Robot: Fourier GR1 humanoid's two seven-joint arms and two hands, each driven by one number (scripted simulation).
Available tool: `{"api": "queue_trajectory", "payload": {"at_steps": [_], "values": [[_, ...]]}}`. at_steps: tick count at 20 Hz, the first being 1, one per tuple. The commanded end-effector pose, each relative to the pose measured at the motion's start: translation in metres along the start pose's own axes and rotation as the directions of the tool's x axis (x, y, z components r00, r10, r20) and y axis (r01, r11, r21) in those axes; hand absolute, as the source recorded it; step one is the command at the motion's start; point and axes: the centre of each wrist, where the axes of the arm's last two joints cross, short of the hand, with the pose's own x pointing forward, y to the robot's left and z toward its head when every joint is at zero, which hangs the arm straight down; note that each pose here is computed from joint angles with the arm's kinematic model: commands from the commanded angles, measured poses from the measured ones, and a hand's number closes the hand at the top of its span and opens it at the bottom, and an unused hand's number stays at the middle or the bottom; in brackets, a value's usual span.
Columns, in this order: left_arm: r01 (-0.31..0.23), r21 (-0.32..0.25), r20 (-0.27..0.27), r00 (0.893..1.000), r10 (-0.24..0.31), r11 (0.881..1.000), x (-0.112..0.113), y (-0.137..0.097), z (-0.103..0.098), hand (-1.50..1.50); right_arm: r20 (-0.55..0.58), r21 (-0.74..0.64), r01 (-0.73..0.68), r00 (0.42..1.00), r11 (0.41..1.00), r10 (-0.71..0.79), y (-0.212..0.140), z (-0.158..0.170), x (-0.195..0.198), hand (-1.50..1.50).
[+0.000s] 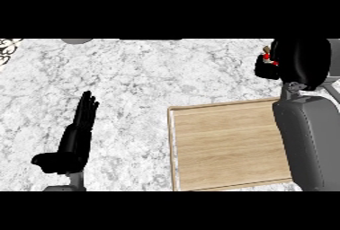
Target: Pick the cupcake from the tray and place it in the pot
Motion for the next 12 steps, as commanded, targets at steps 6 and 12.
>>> {"api": "queue_trajectory", "payload": {"at_steps": [6, 12], "values": [[-0.007, -0.001, -0.001, 1.0, 0.007, 1.0, -0.008, 0.005, 0.002, 0.0, -0.088, -0.018, -0.036, 0.996, 0.999, 0.034, 0.0, -0.054, -0.105, 1.5], [0.005, 0.01, 0.012, 1.0, -0.005, 1.0, 0.011, 0.0, 0.007, 0.0, -0.108, 0.057, -0.012, 0.994, 0.998, 0.018, -0.006, -0.076, -0.151, 1.5]]}}
